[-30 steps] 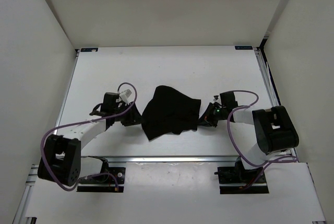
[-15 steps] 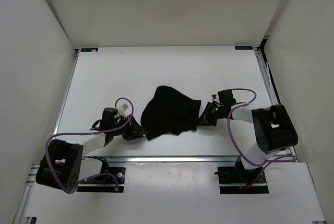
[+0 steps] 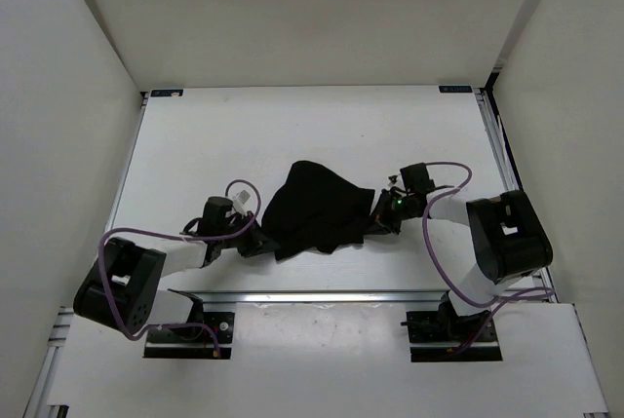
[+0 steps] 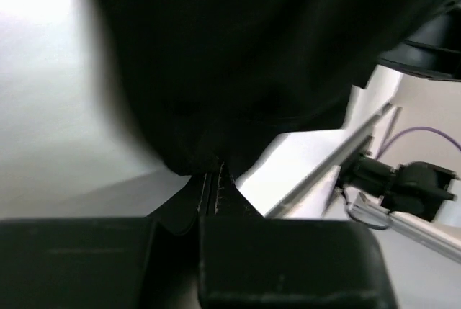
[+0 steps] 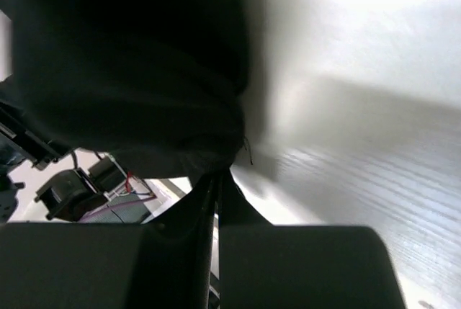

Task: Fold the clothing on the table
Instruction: Flatten the skirt out

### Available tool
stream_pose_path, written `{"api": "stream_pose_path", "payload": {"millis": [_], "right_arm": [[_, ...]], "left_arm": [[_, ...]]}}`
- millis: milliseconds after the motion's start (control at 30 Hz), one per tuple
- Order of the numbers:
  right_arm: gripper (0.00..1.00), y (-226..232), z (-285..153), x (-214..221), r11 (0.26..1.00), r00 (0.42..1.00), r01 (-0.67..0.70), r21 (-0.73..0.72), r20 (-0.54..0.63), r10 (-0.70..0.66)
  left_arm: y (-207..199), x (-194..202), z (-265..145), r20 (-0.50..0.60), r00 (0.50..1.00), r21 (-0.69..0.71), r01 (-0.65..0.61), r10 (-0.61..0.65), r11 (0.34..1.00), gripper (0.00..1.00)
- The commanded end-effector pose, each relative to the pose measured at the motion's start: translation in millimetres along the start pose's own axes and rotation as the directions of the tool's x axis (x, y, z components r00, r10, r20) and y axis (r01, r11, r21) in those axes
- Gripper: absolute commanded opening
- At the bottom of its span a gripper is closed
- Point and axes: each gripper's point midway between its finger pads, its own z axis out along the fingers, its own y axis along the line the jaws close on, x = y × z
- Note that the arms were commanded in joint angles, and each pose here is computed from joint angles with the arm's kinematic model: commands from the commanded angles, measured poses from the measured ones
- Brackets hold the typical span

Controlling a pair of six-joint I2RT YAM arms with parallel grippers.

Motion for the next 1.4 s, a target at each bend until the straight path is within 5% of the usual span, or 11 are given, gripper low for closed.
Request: {"api": "stream_pose_path", "payload": {"millis": [0,200,300,500,633,967,1200,1367], "right_arm": [[0.0,36,-25,-27,0.994,0.992,0.095,-0.047,0.084,-0.091],[0.0,93,-91,-89,0.964,0.928,0.263,0.036,0.264,-0.263],[0.0,131,-139,-127,0.931,0.846,0.352,0.101,0.391,-0.362],[0.0,160,-208,-166,0.904,0.7,0.396,0.163,0.583,-0.412],[0.0,158,-232,-166,0.895,0.621,0.404,0.19,0.662,-0.421],[0.0,138,-223,-148,0.914,0.693,0.385,0.13,0.613,-0.379],[0.0,138,-237,-156,0.917,0.686,0.38,0.121,0.628,-0.367],[0.0,153,-235,-149,0.894,0.68,0.43,0.129,0.605,-0.415]], "left_arm": [[-47,-33,-2,0.026,0.995,0.077,-0.098,0.096,0.992,0.0],[-161,-126,-24,0.124,0.953,0.188,-0.296,0.276,0.936,0.0],[-211,-189,-38,0.236,0.914,0.208,-0.379,0.33,0.902,0.0],[-236,-264,-79,0.373,0.893,0.282,-0.369,0.253,0.886,0.0],[-206,-265,-82,0.375,0.899,0.238,-0.329,0.226,0.914,0.0],[-207,-236,-68,0.326,0.92,0.29,-0.318,0.22,0.902,0.0],[-218,-254,-72,0.341,0.916,0.289,-0.318,0.214,0.903,0.0],[-229,-229,-78,0.3,0.92,0.329,-0.347,0.251,0.878,0.0]]}}
